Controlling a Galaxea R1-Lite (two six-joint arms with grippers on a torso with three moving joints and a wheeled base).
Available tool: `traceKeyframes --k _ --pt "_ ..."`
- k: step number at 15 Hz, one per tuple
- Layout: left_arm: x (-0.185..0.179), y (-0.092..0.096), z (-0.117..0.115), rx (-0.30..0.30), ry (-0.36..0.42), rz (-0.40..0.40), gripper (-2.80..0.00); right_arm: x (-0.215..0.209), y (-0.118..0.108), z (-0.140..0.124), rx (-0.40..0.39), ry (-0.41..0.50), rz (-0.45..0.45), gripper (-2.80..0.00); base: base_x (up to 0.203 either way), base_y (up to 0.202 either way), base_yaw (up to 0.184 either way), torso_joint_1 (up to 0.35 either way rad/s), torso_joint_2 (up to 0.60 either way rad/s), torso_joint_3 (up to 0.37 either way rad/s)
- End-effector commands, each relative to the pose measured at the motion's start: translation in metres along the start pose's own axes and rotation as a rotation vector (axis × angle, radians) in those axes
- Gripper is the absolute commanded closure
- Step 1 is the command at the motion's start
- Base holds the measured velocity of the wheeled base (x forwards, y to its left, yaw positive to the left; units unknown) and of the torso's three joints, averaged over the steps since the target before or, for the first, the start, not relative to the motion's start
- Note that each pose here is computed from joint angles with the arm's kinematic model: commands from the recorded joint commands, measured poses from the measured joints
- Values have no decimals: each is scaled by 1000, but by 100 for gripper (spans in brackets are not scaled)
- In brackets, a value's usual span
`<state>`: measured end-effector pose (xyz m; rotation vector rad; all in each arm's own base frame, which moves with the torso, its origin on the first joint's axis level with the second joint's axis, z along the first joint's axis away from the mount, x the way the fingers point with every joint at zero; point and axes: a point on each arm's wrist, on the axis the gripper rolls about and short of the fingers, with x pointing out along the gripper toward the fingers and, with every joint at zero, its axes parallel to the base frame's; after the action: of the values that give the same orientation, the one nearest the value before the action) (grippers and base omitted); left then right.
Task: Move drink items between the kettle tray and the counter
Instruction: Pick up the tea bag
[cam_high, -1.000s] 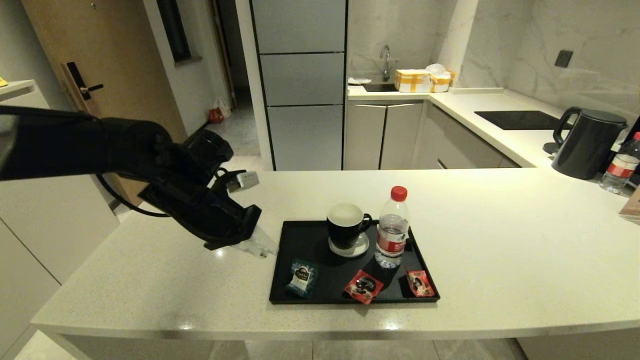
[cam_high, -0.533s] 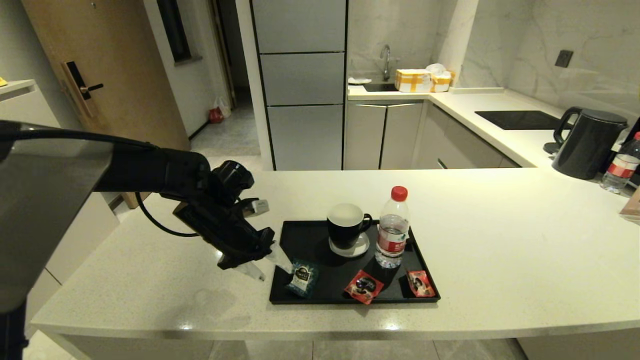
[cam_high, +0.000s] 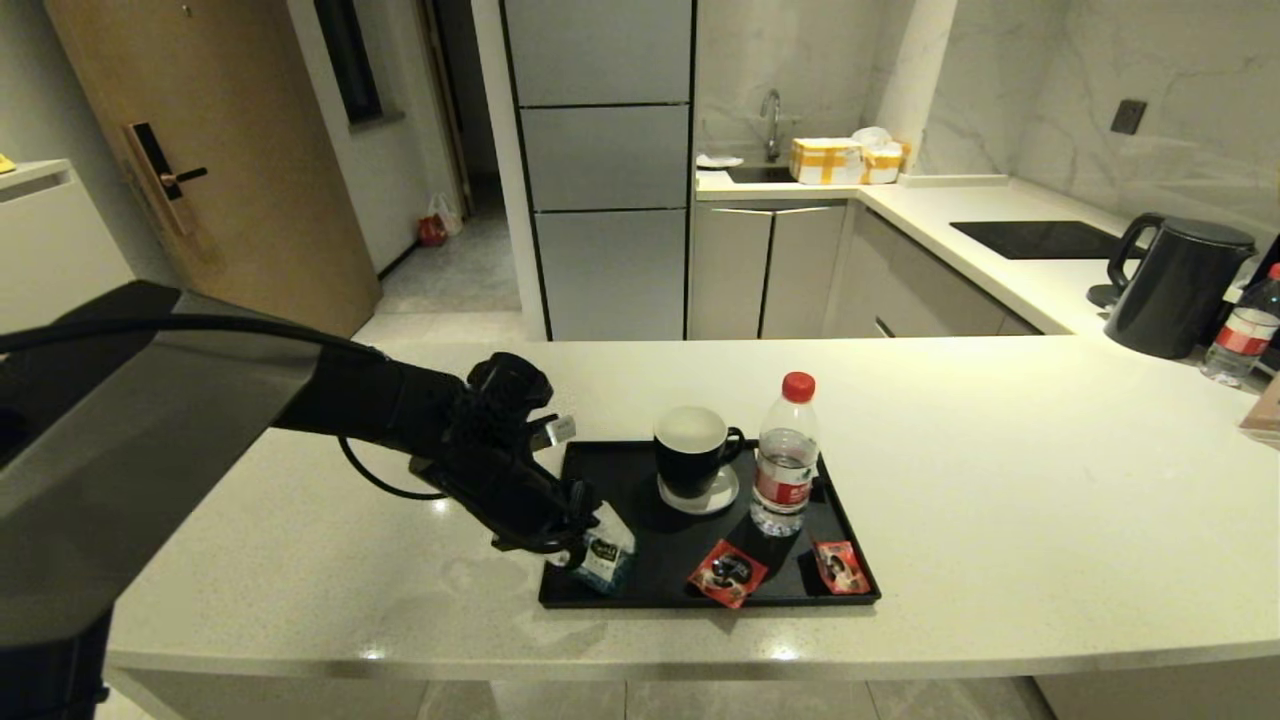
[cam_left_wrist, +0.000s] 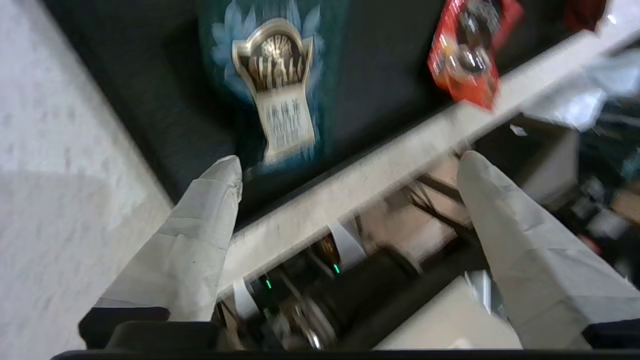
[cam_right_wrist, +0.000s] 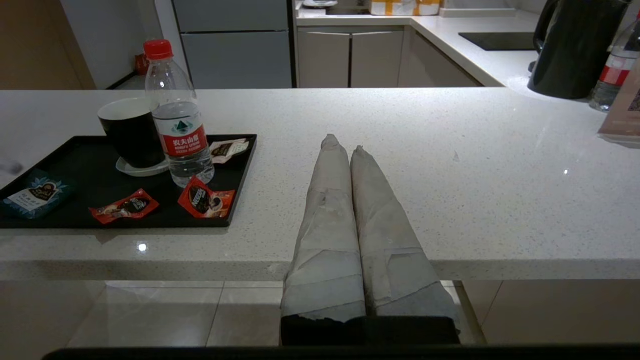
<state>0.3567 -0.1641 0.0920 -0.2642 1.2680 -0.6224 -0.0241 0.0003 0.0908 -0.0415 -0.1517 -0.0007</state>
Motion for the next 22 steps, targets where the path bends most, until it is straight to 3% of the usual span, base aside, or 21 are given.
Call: traceKeyframes --k 1,3,12,13,14,22 --pt "9 2 -1 6 -31 23 -280 2 0 -11 -1 40 2 0 0 0 0 0 0 0" --pt "27 2 -4 19 -66 114 -280 2 0 -11 -1 40 2 0 0 0 0 0 0 0" --pt "29 1 0 6 -78 118 -280 2 0 -11 -1 40 2 0 0 0 0 0 0 0" --pt "29 1 0 6 -78 119 -34 2 0 -11 -1 40 2 0 0 0 0 0 0 0" --pt "32 -2 -2 12 -72 118 0 2 0 -11 -1 40 2 0 0 0 0 0 0 0" --pt "38 -5 -1 15 -81 162 0 2 0 -11 -1 40 2 0 0 0 0 0 0 0"
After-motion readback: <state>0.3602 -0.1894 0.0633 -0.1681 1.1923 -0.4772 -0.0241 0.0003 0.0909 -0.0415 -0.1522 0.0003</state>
